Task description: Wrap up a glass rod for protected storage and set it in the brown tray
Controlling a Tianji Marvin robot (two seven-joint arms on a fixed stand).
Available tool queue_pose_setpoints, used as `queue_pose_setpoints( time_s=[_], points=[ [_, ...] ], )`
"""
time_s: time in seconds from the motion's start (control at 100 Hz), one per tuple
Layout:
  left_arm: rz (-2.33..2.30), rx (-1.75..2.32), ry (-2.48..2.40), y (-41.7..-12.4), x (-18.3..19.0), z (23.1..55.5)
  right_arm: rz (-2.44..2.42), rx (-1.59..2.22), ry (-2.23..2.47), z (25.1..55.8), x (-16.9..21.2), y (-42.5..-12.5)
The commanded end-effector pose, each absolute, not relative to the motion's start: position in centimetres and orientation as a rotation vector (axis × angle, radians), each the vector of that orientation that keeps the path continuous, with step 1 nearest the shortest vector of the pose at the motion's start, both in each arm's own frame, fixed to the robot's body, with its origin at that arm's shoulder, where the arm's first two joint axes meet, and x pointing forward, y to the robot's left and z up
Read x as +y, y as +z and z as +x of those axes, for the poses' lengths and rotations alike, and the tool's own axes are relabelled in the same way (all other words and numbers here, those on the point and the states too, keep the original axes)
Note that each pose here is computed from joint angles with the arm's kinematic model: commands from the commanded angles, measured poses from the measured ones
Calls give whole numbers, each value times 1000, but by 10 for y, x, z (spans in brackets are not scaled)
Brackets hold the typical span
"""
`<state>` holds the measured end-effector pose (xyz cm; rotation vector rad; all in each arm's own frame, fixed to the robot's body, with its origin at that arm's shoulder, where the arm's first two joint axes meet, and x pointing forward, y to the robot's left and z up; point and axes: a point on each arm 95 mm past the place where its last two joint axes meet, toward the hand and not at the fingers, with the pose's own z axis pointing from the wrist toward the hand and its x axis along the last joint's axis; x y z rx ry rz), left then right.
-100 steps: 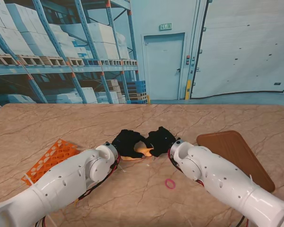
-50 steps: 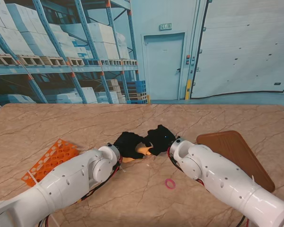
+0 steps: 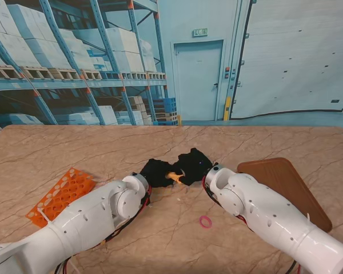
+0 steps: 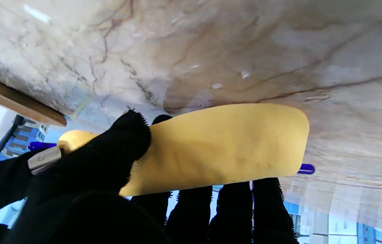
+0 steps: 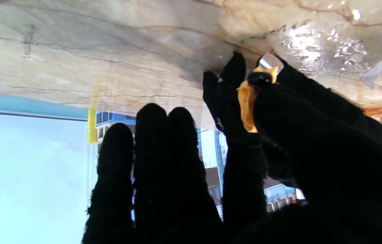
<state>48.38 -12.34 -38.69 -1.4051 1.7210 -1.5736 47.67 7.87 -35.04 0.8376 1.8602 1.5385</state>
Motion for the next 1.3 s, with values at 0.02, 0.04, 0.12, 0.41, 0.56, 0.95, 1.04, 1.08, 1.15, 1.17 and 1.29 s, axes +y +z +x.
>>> queue_pose_setpoints(
  time_s=[0.02,0.04,0.12,0.41,0.56,0.95,1.04,1.08,1.15,1.17,1.29],
  points=[
    [-1439,1738,-1560,-398,-130,473,834,1855,1546,475,82,-348],
    [-1443,1736,-1561,-398,-130,473,836,1853,1545,475,82,-348],
    [-1447,1734,-1565,-399,-130,472,844,1843,1540,475,81,-347],
    [-1438,1704,-1609,-399,-131,471,864,1808,1529,476,77,-344],
    [-1414,1691,-1645,-397,-131,471,876,1793,1523,476,75,-343],
    [-1521,1627,-1692,-394,-135,466,900,1774,1518,471,73,-339],
    [-1557,1618,-1697,-392,-136,465,907,1765,1516,471,71,-338],
    [-1561,1617,-1698,-392,-136,465,909,1759,1518,471,71,-337],
    [-1577,1609,-1707,-392,-137,464,908,1750,1523,470,70,-335],
    [-1583,1605,-1709,-391,-137,464,908,1748,1525,470,70,-335],
    [-1597,1586,-1725,-391,-138,463,905,1740,1533,470,69,-332]
  ],
)
